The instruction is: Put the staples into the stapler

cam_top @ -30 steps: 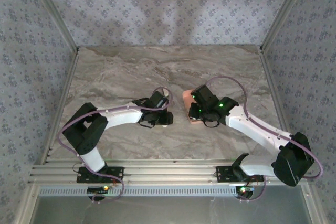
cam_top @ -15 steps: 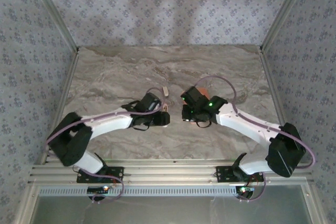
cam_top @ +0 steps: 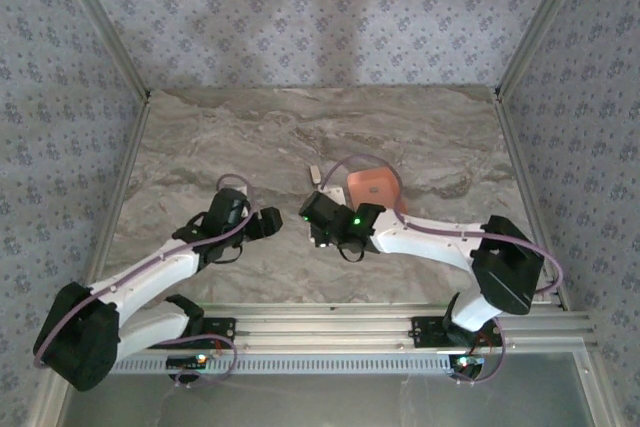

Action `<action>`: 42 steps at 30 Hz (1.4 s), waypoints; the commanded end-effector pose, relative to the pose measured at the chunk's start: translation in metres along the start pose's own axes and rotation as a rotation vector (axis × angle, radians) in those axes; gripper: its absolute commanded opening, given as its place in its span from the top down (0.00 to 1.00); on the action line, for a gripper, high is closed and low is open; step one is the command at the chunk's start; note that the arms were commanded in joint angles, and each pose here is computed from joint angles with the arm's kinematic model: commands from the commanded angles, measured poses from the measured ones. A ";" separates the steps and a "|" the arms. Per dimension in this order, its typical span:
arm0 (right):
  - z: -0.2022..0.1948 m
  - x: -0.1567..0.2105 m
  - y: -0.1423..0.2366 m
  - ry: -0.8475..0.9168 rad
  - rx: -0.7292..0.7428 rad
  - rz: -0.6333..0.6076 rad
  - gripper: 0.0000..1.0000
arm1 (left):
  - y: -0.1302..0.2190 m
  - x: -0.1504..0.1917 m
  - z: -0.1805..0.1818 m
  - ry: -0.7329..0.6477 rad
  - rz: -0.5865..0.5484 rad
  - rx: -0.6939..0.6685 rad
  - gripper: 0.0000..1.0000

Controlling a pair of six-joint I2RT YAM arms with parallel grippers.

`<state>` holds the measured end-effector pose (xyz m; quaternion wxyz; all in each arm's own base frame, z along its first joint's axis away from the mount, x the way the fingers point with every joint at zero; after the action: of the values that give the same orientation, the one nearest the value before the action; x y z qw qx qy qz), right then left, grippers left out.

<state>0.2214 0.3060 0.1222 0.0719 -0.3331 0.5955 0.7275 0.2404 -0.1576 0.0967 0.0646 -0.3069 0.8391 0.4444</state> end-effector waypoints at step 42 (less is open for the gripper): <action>-0.001 -0.017 -0.053 -0.122 0.165 -0.030 0.83 | -0.020 -0.022 0.006 -0.052 -0.069 -0.003 0.02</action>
<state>0.2646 0.3351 0.1003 0.1374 -0.3036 0.6225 0.7081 0.2589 -0.1473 0.0737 0.0801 -0.3177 0.8228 0.4644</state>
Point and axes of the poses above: each hand's point on the last joint's axis, 136 mm out from that joint toward the fingers, its own y axis back along the fingers, its own z axis along the line the jaws close on, x = y × z, the point moved 2 cm from there along y, back along the fingers, and after that the axes turned 12 degrees about y, right-handed, at the moved point
